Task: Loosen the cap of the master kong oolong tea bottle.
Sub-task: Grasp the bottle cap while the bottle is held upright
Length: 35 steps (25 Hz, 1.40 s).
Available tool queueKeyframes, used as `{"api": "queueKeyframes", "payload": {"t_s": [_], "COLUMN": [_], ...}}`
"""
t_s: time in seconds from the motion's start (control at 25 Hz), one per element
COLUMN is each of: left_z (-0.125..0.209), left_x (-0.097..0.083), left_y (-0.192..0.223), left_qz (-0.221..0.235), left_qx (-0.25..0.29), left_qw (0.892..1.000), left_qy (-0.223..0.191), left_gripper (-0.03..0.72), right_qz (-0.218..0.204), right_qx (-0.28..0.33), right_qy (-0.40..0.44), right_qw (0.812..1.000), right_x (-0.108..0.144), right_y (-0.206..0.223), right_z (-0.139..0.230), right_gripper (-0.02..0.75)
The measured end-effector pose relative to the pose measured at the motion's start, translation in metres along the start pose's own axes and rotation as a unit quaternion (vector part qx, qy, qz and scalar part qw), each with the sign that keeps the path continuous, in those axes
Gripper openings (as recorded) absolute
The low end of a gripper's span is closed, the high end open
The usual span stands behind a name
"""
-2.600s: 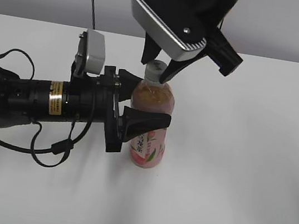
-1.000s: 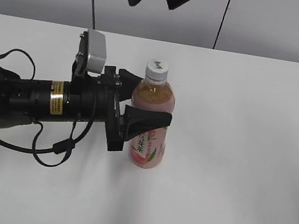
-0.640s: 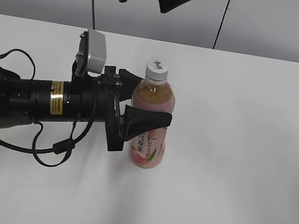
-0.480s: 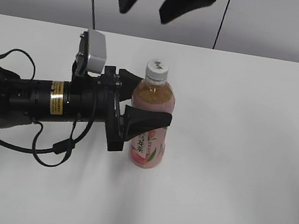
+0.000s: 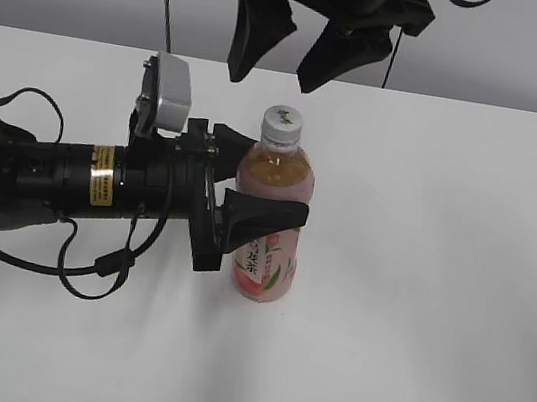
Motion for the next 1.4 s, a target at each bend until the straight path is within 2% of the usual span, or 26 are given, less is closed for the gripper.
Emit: {"api": "queueKeyframes", "payload": {"t_s": [0.32, 0.64, 0.84, 1.2, 1.4], "left_z": [0.0, 0.0, 0.0, 0.0, 0.0], "left_x": [0.0, 0.0, 0.0, 0.0, 0.0], "left_y": [0.0, 0.0, 0.0, 0.0, 0.0], "left_qz": [0.0, 0.0, 0.0, 0.0, 0.0], "left_qx": [0.0, 0.0, 0.0, 0.0, 0.0], "left_qw": [1.0, 1.0, 1.0, 1.0, 1.0], "left_qy": [0.0, 0.0, 0.0, 0.0, 0.0], "left_gripper": [0.465, 0.465, 0.465, 0.465, 0.465], "right_qz": [0.015, 0.033, 0.06, 0.075, 0.078], "right_qx": [-0.004, -0.004, 0.004, 0.035, 0.034], "right_qy": [-0.008, -0.044, -0.05, -0.045, -0.046], "right_qw": [1.0, 0.998, 0.997, 0.996, 0.995], "right_x": [-0.004, 0.008, -0.004, -0.016, -0.017], "right_y": [0.0, 0.005, 0.013, 0.028, 0.027], "right_z": [-0.001, 0.008, 0.012, 0.027, 0.026], "right_gripper": [0.489, 0.489, 0.489, 0.489, 0.435]}}
Point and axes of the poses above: a point on each arm's last joint axis where the gripper is mounted, y pointing out along that axis toward the gripper, x along the wrist's bending axis when the last joint is at zero, z = x × y, the point moved 10 cm from there along y, pointing out along that axis toward the gripper, and after that the axes turned 9 degrees about y, right-handed, at the moved point
